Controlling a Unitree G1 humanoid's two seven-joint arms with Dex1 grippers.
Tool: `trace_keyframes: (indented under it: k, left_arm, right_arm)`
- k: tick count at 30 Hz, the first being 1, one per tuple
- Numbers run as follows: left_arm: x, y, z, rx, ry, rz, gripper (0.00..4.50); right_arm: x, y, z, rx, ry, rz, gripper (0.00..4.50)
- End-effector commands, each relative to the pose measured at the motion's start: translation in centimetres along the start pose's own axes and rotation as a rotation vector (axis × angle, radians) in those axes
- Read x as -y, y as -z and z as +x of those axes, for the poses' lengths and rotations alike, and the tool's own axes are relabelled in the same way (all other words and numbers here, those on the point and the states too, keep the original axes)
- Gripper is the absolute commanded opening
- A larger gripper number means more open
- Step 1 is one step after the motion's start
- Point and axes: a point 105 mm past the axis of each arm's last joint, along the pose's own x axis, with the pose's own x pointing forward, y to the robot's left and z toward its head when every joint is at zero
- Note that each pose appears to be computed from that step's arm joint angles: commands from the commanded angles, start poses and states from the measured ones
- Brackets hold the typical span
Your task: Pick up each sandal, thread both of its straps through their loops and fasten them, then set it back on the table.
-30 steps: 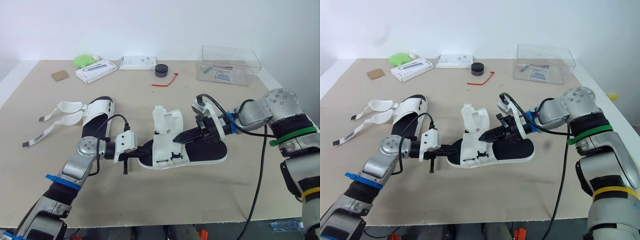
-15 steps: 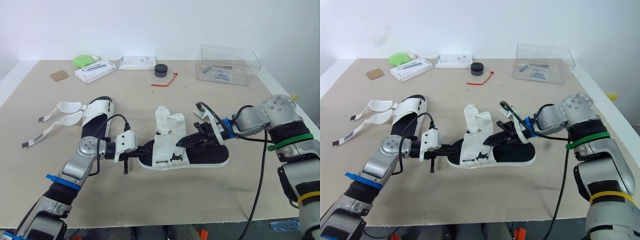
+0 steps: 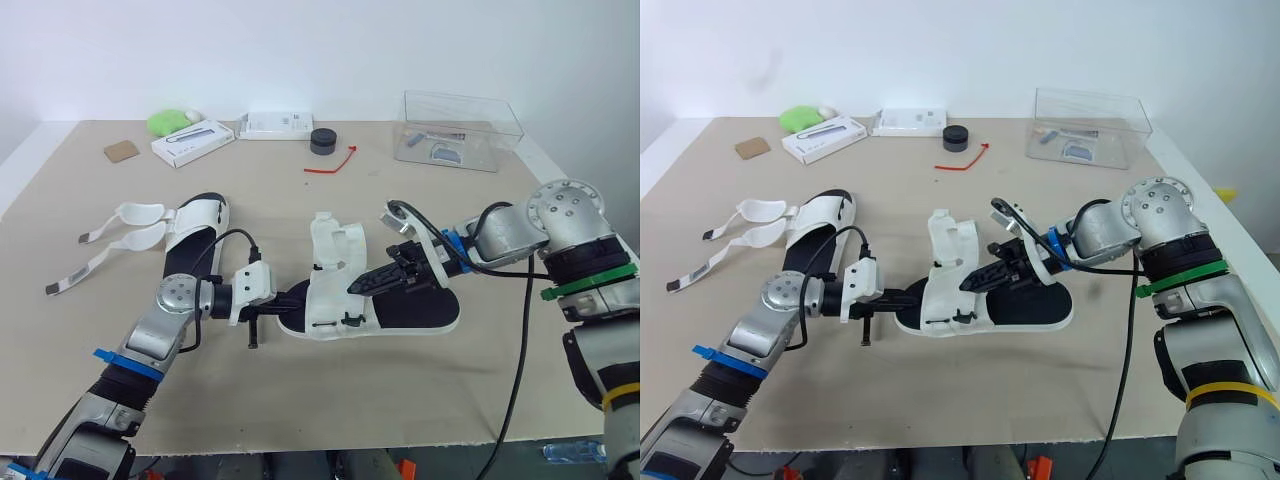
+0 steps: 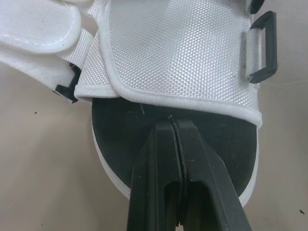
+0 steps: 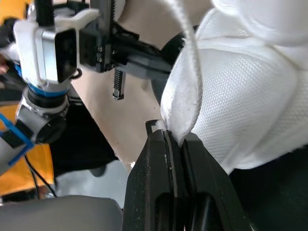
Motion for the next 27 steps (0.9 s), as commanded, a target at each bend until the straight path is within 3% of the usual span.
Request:
trace_keyframes:
  k: [1, 8, 9, 11, 13, 24, 27]
  left_arm:
    - [0.4, 1.3, 0.1, -0.051, 0.011, -0.029, 0.0]
    - [0.3, 1.3, 0.0, -0.055, 0.012, -0.031, 0.0]
    - [0.4, 1.4, 0.0, -0.057, 0.013, -0.031, 0.0]
    - [0.4, 1.4, 0.0, -0.06, 0.015, -0.031, 0.0]
    - [0.4, 1.4, -0.1, -0.061, 0.016, -0.031, 0.0]
    - [0.3, 1.3, -0.1, -0.059, 0.018, -0.03, 0.0]
    - [0.4, 1.3, -0.1, -0.059, 0.018, -0.031, 0.0]
  right_arm:
    - [-0.7, 0.3, -0.2, 0.008, -0.006, -0.046, 0.01]
    - [-1.1, 0.7, 0.7, 0.032, 0.056, -0.151, 0.01]
    - [-1.5, 0.7, 0.6, 0.039, 0.048, -0.168, 0.57]
    - [-2.4, 0.3, 0.5, 0.071, 0.021, -0.193, 0.98]
    - [-2.9, -0.3, 0.2, 0.105, 0.018, -0.212, 1.82]
    - [-2.5, -2.6, -0.6, 0.216, 0.067, -0.213, 1.82]
    - [-2.3, -2.7, -0.6, 0.216, 0.073, -0.213, 1.05]
